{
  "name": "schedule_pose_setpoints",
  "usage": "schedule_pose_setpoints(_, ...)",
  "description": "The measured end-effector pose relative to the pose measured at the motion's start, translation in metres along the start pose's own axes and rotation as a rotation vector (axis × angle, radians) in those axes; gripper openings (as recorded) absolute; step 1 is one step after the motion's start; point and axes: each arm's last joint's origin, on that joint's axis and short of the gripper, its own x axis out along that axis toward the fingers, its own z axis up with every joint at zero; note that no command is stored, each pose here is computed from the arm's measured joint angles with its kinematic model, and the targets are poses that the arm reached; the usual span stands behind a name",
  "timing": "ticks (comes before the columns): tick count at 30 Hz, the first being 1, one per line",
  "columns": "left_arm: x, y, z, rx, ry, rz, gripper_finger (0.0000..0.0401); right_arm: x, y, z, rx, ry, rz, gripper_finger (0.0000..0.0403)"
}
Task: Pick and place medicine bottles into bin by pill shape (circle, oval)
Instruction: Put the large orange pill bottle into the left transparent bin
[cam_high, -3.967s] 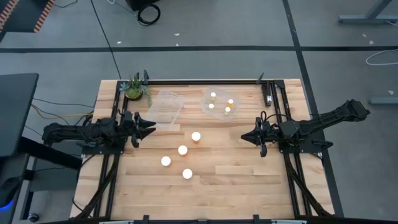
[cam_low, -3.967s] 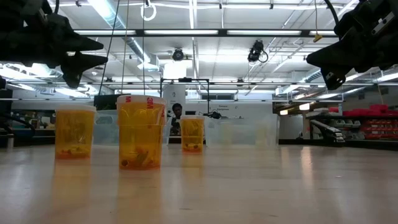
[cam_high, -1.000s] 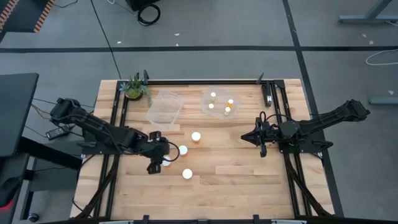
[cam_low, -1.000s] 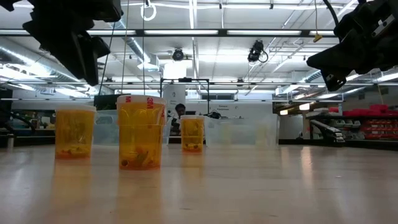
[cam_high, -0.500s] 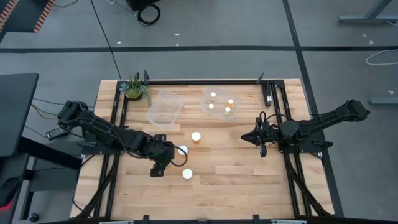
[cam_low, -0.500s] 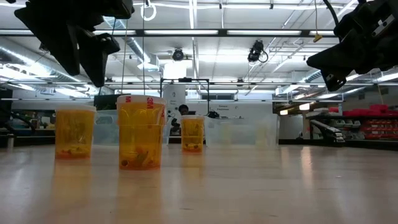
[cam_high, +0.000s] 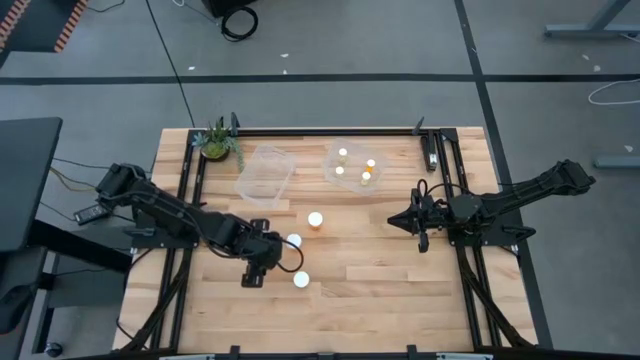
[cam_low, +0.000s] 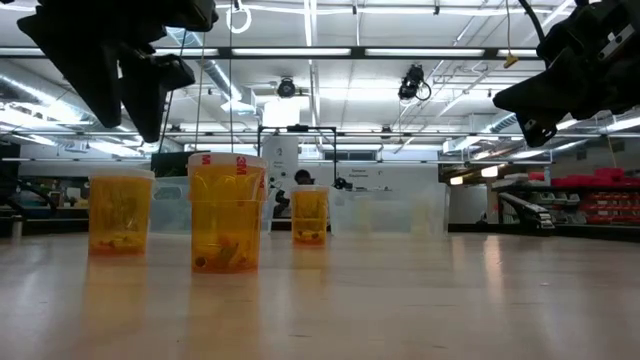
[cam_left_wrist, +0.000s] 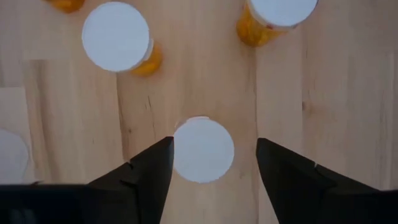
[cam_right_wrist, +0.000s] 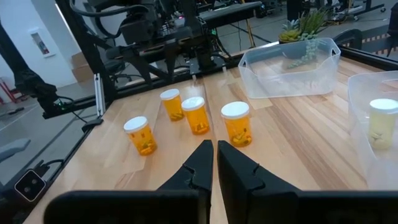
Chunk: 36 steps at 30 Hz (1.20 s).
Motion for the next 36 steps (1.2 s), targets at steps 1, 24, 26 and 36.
schedule_pose_setpoints(1,0.0,0.0,0.0,0.001,-0.002,0.008,0.0237,0.0,0.0,0.0,0.0,0.0,0.0,0.0031)
schedule_pose_setpoints(24,0.025,-0.002,-0.001,-0.035,0.092,0.063,0.0332,0.001,0.0,-0.001,-0.003,0.009,-0.005,0.0031)
schedule_pose_setpoints(26,0.03,-0.003,-0.001,-0.026,0.108,0.068,0.033,0.001,0.0,-0.001,-0.002,0.009,-0.005,0.0031)
schedule_pose_setpoints(36,0.055,-0.006,-0.003,0.007,0.194,0.097,0.0329,0.001,0.0,-0.001,-0.002,0.009,-0.005,0.0031)
